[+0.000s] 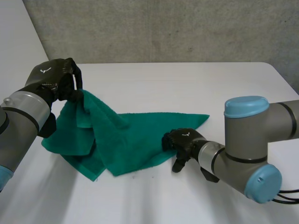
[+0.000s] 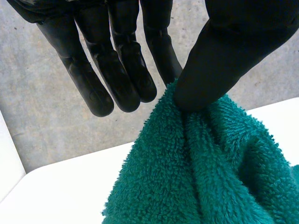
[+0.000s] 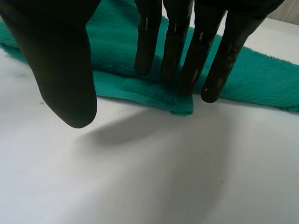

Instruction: Fold the towel.

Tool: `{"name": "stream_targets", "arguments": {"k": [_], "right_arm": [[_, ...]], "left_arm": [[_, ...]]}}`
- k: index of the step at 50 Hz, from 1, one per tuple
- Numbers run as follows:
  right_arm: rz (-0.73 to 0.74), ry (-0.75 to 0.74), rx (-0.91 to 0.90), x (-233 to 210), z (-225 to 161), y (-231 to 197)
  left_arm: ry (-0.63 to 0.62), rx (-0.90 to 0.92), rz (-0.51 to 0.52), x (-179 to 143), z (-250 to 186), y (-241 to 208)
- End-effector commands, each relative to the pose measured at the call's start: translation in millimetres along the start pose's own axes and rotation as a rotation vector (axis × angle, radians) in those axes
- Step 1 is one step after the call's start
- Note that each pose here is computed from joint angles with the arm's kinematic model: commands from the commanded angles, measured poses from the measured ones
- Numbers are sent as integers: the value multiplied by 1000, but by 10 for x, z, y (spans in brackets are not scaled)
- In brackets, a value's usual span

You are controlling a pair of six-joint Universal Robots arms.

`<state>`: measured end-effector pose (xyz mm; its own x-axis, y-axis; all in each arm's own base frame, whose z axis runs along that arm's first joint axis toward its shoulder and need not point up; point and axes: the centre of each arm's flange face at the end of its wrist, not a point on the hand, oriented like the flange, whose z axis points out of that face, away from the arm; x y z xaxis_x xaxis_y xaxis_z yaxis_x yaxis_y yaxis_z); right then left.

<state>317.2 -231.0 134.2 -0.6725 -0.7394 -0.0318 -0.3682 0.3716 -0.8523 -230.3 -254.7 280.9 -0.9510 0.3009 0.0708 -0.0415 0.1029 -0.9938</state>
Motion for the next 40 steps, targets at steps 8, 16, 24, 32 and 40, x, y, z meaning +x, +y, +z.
{"name": "stream_targets", "arguments": {"k": [8, 16, 24, 32, 40], "right_arm": [[-18, 10, 20, 79, 285, -36], [-24, 13, 42, 115, 392, -83], [-29, 13, 46, 134, 461, -79], [-47, 15, 41, 142, 501, -49], [-58, 37, 35, 169, 531, -24]], "left_arm": [[-7, 3, -1, -24, 20, -5], [-6, 18, -2, -23, 37, -12], [-5, 18, -2, -18, 38, -8], [-5, 17, -1, -19, 44, 0], [-5, 12, -3, -20, 44, 14]]}}
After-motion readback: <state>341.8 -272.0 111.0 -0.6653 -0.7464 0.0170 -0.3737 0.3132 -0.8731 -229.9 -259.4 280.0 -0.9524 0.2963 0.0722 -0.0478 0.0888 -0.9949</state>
